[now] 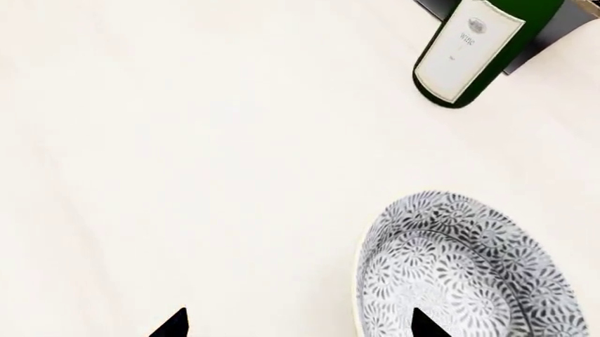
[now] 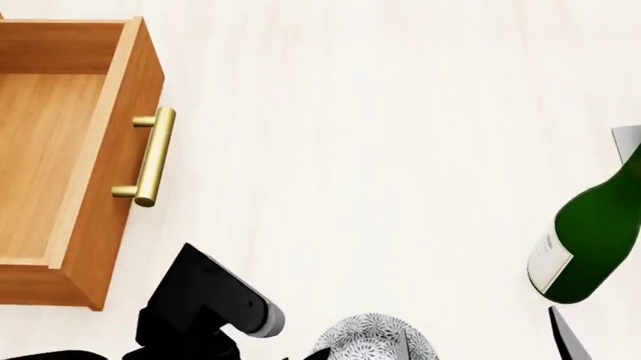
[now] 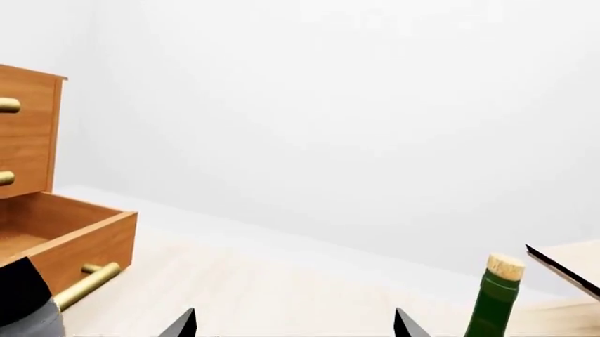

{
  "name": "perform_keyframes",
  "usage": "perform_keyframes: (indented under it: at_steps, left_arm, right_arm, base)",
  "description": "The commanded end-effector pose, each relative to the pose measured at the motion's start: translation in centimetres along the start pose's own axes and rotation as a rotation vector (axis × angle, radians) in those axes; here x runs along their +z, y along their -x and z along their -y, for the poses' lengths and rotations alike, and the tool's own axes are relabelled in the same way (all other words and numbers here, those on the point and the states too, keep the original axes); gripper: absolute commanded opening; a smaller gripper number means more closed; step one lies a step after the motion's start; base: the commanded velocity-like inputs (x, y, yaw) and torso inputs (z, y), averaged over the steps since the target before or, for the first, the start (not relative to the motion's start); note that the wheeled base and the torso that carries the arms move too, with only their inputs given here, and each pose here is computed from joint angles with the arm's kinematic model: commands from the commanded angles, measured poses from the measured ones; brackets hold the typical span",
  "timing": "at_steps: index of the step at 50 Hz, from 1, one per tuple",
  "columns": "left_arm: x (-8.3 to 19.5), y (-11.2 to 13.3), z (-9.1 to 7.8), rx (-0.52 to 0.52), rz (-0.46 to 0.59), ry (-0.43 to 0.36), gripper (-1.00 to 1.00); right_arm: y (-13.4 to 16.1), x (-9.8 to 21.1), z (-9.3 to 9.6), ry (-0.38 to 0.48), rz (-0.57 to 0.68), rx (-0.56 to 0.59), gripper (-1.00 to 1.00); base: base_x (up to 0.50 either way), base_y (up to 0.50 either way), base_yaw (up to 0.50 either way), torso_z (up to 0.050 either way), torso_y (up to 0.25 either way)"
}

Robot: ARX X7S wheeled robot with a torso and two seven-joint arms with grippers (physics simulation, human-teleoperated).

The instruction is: Put the bowl on top of the cabinet.

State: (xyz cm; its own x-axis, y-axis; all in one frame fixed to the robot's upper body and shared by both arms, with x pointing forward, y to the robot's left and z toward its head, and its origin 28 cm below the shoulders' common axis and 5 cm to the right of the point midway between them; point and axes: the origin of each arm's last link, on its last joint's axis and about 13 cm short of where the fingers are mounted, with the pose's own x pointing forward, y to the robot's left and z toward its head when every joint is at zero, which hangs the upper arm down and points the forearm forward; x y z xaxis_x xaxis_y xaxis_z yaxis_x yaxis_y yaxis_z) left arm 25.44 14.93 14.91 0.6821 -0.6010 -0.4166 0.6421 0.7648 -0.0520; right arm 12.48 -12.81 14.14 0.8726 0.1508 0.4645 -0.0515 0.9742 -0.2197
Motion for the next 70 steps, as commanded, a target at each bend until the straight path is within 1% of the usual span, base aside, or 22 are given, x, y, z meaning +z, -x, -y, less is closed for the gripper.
perform_keyframes:
  at_steps: [1, 7, 13, 25, 32, 38, 49, 55, 70]
  left_arm:
    - [0.3, -1.3, -0.3, -0.008, -0.009, -0.033, 1.00]
    - [0.5, -1.7, -0.2, -0.021, -0.008, -0.056, 1.00]
    - [0.2, -2.2, -0.3, -0.010, -0.003, -0.096, 1.00]
    - [0.4, -3.3, -0.5, -0.022, -0.017, -0.092, 1.00]
    - [-0.1, -3.9, -0.5, -0.024, -0.043, -0.111, 1.00]
    - [-0.6, -4.1, -0.2, -0.047, -0.067, -0.158, 1.00]
    - [-0.8, -4.5, 0.0, -0.069, -0.104, -0.194, 1.00]
    - [-1.0, -4.5, 0.2, -0.093, -0.111, -0.229, 1.00]
    - [-1.6, -5.5, 0.1, -0.088, -0.131, -0.261, 1.00]
  right_arm:
    - [-0.1, -0.3, 0.2, 0.022, -0.012, 0.005, 1.00]
    - [-0.1, -0.4, 0.3, 0.021, -0.014, 0.003, 1.00]
    - [0.0, -0.4, 0.3, 0.021, -0.014, 0.005, 1.00]
    - [0.0, -0.5, 0.3, 0.019, -0.016, 0.007, 1.00]
    - [0.0, -0.5, 0.3, 0.019, -0.016, 0.009, 1.00]
    - [0.0, -0.5, 0.3, 0.018, -0.015, 0.008, 1.00]
    - [0.1, -0.4, 0.4, 0.017, -0.015, 0.006, 1.00]
    - [0.2, -0.5, 0.4, 0.015, -0.017, 0.005, 1.00]
    - [0.2, -0.6, 0.4, 0.015, -0.017, 0.004, 1.00]
  base:
    - [0.00, 0.00, 0.00, 0.000, 0.000]
    - [0.00, 0.00, 0.00, 0.000, 0.000]
    - [0.00, 0.00, 0.00, 0.000, 0.000]
    - [0.00, 0.00, 0.00, 0.000, 0.000]
    - [0.00, 0.00, 0.00, 0.000, 0.000]
    - [0.00, 0.00, 0.00, 0.000, 0.000]
    - [0.00, 0.00, 0.00, 0.000, -0.003]
    - [0.00, 0.00, 0.00, 0.000, -0.005]
    - [0.00, 0.00, 0.00, 0.000, -0.006]
